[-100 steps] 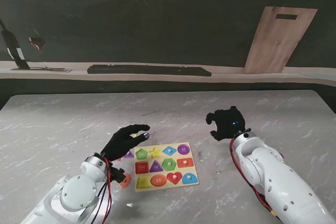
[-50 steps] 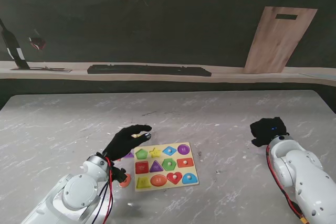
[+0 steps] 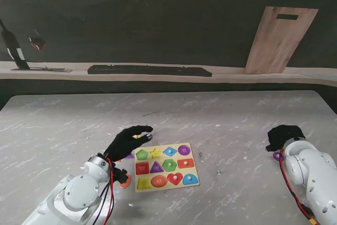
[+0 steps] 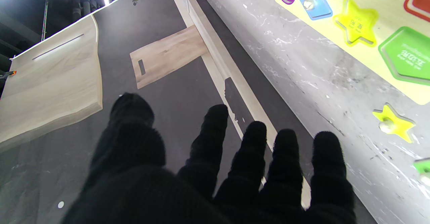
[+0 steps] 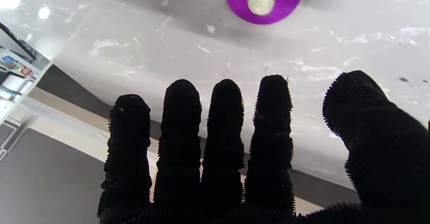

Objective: Fit puzzle pieces into a puzzle board

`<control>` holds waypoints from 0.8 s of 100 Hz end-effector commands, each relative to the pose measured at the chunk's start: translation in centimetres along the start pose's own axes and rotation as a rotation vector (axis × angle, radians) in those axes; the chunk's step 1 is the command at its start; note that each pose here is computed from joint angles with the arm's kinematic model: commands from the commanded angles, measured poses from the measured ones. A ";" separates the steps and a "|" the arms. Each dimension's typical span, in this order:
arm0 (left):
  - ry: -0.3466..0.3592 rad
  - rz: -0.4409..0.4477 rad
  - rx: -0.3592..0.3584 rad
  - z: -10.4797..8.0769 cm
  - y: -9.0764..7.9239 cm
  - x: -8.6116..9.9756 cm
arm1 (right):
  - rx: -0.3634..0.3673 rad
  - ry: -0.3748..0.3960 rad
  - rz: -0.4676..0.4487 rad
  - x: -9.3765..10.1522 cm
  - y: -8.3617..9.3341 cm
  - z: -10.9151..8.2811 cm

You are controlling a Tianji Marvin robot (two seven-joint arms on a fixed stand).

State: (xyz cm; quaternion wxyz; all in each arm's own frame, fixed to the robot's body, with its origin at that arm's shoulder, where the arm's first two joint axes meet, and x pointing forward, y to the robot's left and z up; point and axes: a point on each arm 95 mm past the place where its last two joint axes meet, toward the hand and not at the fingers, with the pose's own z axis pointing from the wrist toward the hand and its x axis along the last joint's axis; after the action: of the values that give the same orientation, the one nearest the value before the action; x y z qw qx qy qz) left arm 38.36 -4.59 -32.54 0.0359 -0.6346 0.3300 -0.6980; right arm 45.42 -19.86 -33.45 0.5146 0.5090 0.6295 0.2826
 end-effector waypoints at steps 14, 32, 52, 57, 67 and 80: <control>-0.002 -0.006 -0.006 0.1 0.2 0.1 | 0.051 -0.045 0.004 -0.9 -1.0 0.3; -0.003 -0.006 -0.006 0.1 0.2 0.1 | 0.090 -0.056 0.011 -1.2 -1.7 0.2; -0.003 -0.006 -0.009 0.2 0.2 0.1 | 0.104 -0.058 0.019 -1.3 -2.3 0.0; -0.002 -0.005 -0.009 0.2 0.2 0.1 | 0.107 -0.062 0.018 -1.4 -2.4 0.0; -0.003 -0.006 -0.009 0.2 0.2 0.1 | 0.113 -0.071 0.021 -1.5 -2.6 0.0; -0.003 -0.005 -0.010 0.2 0.2 0.1 | 0.119 -0.081 0.025 -1.6 -3.0 0.0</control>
State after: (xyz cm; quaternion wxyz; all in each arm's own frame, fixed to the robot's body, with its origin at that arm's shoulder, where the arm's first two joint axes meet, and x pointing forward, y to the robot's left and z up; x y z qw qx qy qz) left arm 38.48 -4.73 -32.53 0.0345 -0.6350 0.3317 -0.6968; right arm 44.67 -22.05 -34.92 0.5062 0.5551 0.6158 0.2376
